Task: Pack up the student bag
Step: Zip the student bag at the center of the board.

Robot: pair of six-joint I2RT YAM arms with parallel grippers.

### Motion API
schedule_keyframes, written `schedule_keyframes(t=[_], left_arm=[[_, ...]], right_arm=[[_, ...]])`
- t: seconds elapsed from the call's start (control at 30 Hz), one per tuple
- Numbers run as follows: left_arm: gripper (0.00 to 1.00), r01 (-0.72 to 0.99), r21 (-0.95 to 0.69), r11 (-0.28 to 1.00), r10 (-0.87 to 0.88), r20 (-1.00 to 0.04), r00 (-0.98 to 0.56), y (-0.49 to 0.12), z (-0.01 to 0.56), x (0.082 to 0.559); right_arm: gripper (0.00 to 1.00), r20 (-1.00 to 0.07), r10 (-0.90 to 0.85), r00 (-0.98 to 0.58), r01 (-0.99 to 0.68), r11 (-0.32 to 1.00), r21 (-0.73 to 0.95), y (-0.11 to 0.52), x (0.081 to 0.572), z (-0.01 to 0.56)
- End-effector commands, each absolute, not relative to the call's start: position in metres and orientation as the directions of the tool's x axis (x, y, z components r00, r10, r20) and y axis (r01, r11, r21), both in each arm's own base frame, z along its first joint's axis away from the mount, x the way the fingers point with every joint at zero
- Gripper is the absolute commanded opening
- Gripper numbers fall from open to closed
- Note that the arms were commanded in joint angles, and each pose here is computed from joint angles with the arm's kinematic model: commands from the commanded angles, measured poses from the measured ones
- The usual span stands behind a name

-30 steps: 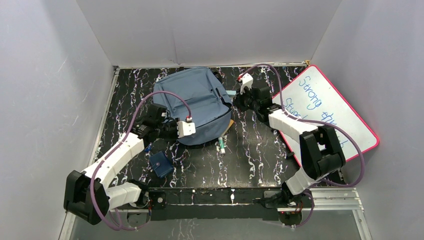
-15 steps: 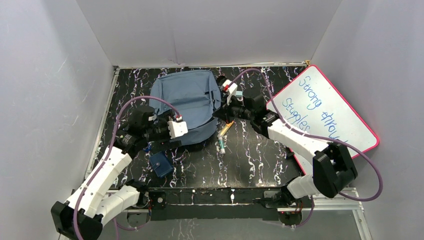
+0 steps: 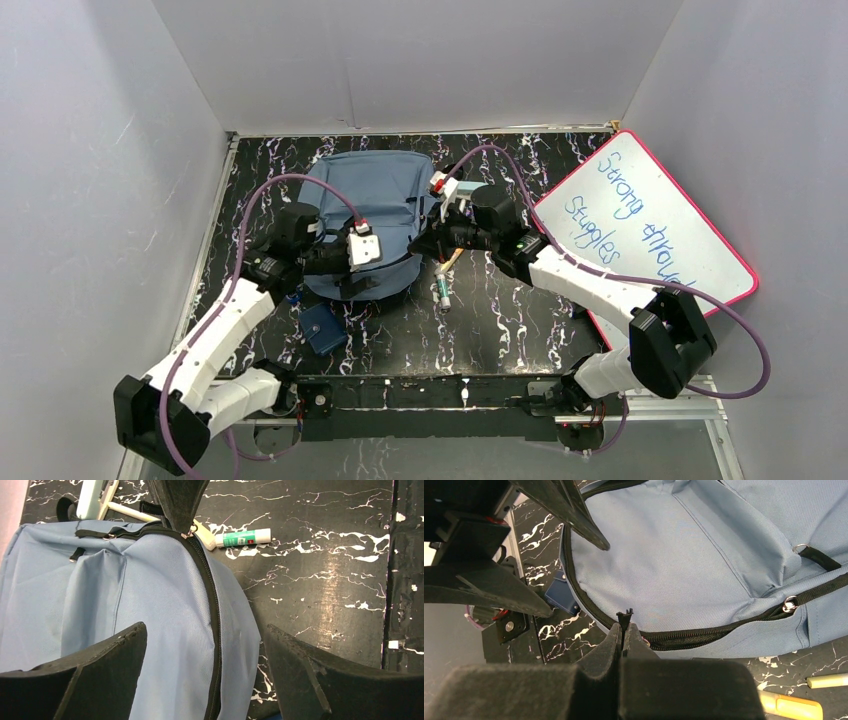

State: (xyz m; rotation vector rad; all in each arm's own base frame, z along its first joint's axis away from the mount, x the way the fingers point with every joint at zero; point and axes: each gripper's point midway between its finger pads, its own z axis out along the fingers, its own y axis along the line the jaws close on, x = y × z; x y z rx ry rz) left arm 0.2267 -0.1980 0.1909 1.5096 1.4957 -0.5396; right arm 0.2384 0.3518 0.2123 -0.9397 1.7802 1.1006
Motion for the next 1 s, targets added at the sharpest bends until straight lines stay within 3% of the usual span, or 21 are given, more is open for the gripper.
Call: schedule_keyframes(t=[0.0,0.17,0.33,0.4,0.53,0.7,0.97], left_arm=[[0.80,0.960,0.260,0.102,0.494,-0.851,0.178,-0.213,0.188,0.222],[0.59,0.977,0.200,0.073,0.502,-0.854,0.137,-0.221,0.173,0.218],[0.20,0.985,0.163,0.053,0.512,-0.851,0.113,-0.226,0.164,0.212],[0.00,0.985,0.163,0.055,0.516,-0.849,0.112,-0.226,0.162,0.211],[0.00,0.987,0.153,0.050,0.523,-0.846,0.105,-0.222,0.158,0.202],[0.00,0.990,0.135,0.048,0.534,-0.841,0.089,-0.215,0.155,0.189],[0.00,0.991,0.125,0.056,0.545,-0.835,0.075,-0.210,0.152,0.182]], right_arm=[[0.00,-0.954,-0.052,-0.295,-0.927,0.259,0.272,0.360,0.230,0.267],[0.00,-0.957,-0.052,-0.284,-0.925,0.279,0.259,0.359,0.235,0.265],[0.00,-0.964,-0.078,-0.253,-0.924,0.313,0.218,0.358,0.244,0.260],[0.00,-0.967,-0.086,-0.240,-0.925,0.323,0.201,0.357,0.247,0.260],[0.00,-0.969,-0.113,-0.219,-0.910,0.381,0.162,0.352,0.258,0.254],[0.00,-0.959,-0.137,-0.248,-0.829,0.542,0.137,0.337,0.294,0.241],[0.00,-0.948,-0.138,-0.288,-0.739,0.661,0.129,0.323,0.351,0.221]])
